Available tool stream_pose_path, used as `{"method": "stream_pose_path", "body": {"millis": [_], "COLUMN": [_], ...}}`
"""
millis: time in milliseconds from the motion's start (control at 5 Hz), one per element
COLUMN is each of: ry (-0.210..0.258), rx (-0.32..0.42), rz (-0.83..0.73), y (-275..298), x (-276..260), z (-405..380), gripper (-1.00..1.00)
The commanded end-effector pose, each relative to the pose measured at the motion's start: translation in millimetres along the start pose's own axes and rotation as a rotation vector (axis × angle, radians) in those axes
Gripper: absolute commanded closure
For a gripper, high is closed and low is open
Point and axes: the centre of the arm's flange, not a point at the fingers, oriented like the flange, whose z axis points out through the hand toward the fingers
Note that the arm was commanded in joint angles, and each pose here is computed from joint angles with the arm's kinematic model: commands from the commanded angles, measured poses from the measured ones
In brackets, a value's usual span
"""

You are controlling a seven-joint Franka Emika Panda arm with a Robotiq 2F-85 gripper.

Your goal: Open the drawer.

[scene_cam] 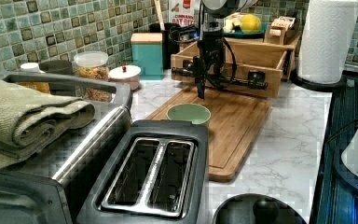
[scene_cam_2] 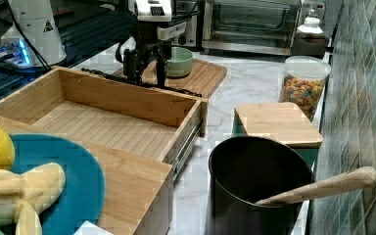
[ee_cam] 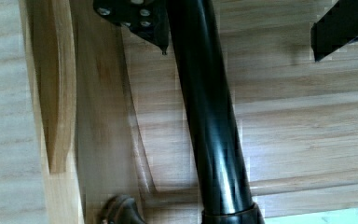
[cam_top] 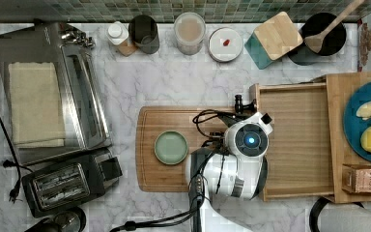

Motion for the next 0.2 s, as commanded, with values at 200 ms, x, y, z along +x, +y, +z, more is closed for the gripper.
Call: {"method": "stream_pose_path", "body": {"millis": [200], "ry": [0.046], "rx": [0.024], "rz": [-0.171], "y": [-117.2], "x": [-1.5], "z": [-39.0], "gripper": [-1.00]}}
